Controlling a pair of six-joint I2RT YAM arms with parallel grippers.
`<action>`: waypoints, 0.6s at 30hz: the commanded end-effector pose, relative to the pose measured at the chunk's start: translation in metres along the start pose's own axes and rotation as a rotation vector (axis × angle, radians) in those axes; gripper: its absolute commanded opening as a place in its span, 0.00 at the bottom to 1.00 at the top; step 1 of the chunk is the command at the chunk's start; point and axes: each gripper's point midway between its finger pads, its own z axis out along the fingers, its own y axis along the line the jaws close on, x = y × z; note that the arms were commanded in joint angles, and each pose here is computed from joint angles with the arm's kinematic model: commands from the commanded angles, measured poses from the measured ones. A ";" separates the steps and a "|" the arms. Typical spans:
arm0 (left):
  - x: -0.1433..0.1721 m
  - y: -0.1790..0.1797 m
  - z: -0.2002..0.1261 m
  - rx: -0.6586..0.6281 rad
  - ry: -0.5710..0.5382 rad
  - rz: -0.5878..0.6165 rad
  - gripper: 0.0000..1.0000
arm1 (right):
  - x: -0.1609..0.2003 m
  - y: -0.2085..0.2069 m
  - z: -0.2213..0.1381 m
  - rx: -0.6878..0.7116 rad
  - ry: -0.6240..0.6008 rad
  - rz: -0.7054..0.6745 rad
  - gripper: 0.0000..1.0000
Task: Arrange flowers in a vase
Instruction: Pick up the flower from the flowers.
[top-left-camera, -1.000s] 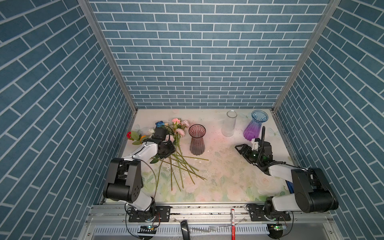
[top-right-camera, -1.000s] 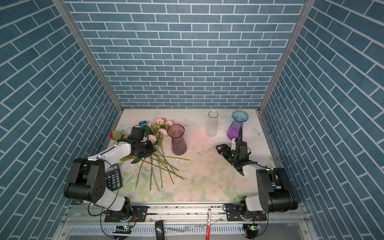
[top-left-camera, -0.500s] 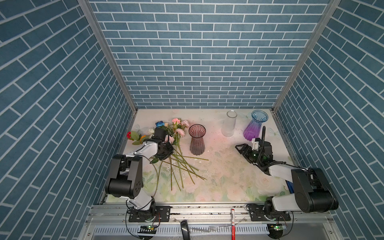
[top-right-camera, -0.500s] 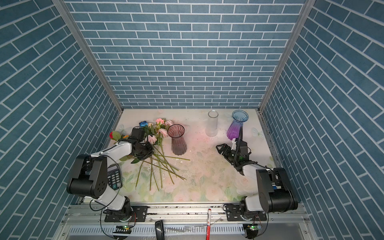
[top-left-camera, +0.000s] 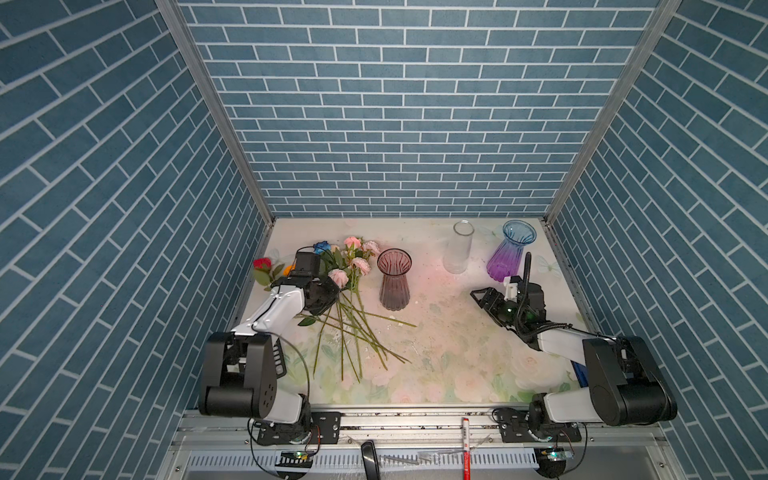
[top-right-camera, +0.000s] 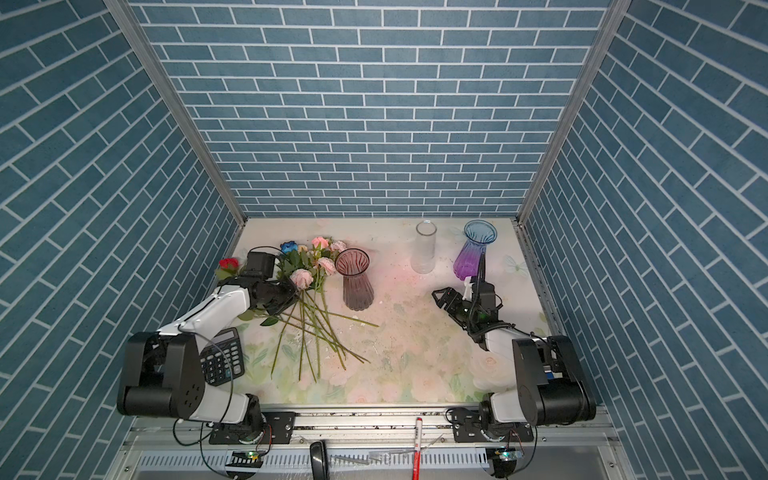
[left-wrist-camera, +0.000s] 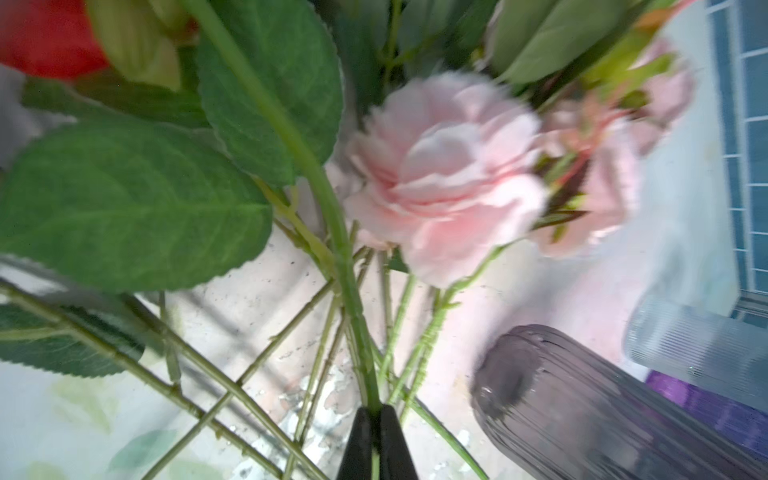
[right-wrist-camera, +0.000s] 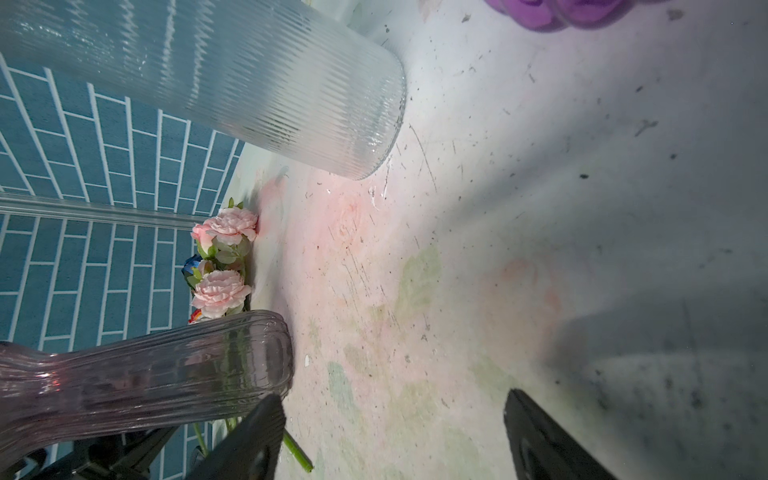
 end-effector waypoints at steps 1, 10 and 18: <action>-0.014 -0.028 -0.038 0.082 -0.062 0.030 0.00 | -0.004 0.003 -0.004 -0.014 -0.027 0.017 0.84; -0.023 -0.093 -0.109 0.358 -0.157 0.114 0.00 | -0.004 0.005 -0.007 -0.018 -0.036 0.013 0.84; -0.037 -0.173 -0.195 0.629 -0.343 0.287 0.00 | -0.005 0.005 -0.008 -0.020 -0.038 0.013 0.85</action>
